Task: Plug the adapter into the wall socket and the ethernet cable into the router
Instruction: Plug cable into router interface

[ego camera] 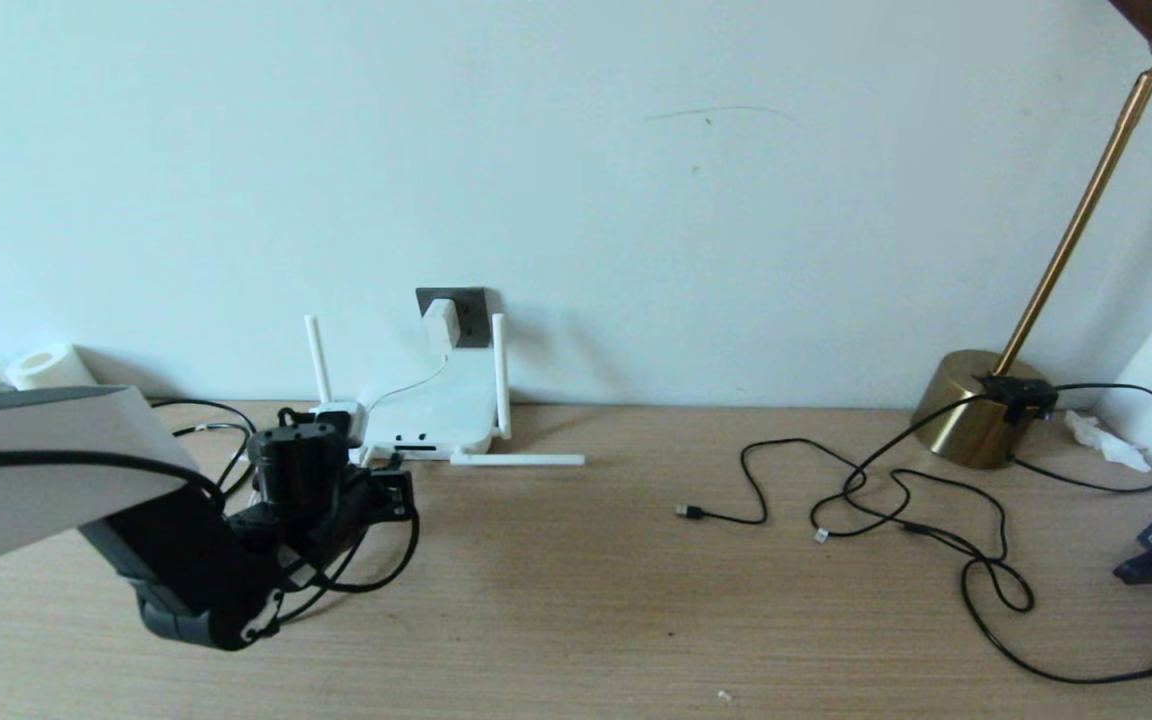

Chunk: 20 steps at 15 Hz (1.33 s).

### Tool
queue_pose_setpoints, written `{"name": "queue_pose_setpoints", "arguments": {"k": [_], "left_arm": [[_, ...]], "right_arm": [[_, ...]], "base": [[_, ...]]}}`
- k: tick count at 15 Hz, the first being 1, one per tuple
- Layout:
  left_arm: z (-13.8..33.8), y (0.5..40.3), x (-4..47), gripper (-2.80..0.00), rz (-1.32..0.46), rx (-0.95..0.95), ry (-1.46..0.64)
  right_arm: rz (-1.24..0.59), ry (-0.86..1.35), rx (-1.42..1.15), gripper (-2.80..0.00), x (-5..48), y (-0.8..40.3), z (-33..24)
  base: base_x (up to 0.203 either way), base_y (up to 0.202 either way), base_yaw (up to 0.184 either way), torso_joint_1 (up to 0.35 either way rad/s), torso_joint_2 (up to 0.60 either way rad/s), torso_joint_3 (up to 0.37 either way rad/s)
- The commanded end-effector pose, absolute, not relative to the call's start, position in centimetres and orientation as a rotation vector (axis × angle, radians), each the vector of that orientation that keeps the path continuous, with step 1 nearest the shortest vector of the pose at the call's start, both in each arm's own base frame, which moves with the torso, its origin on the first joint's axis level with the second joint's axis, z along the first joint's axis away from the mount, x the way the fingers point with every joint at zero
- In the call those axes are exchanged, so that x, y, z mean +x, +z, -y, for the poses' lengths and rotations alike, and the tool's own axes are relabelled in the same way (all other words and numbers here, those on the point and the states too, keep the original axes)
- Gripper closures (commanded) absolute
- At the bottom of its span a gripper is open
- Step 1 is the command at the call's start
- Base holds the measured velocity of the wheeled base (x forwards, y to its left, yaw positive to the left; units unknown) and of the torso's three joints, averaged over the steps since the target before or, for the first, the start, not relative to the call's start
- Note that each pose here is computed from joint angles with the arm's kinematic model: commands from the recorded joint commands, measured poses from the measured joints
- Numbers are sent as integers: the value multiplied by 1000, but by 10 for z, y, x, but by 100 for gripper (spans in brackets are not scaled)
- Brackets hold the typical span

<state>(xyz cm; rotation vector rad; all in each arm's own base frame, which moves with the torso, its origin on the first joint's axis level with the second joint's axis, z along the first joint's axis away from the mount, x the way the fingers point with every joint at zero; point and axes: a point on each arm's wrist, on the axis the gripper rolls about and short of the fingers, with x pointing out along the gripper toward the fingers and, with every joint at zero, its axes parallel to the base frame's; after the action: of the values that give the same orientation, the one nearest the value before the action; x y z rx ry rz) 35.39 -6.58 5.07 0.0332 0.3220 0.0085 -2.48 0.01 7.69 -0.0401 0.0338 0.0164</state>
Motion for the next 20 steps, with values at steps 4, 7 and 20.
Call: {"name": "queue_pose_setpoints", "arguments": {"k": [4,7,20], "left_arm": [[66,52,355,0,-311,31,10],[66,53,355,0,-308,31,9],[66,51,356,0,-313,32,9]], "right_arm": [[-29,5,-26,0,-24,76,0],[-17,5,-23,0,-24,77,0],[-18,5,-22,0,-24,77,0]], "base": [[0,0,0,0,0,0],[0,0,0,0,0,0],[0,0,0,0,0,0]]}}
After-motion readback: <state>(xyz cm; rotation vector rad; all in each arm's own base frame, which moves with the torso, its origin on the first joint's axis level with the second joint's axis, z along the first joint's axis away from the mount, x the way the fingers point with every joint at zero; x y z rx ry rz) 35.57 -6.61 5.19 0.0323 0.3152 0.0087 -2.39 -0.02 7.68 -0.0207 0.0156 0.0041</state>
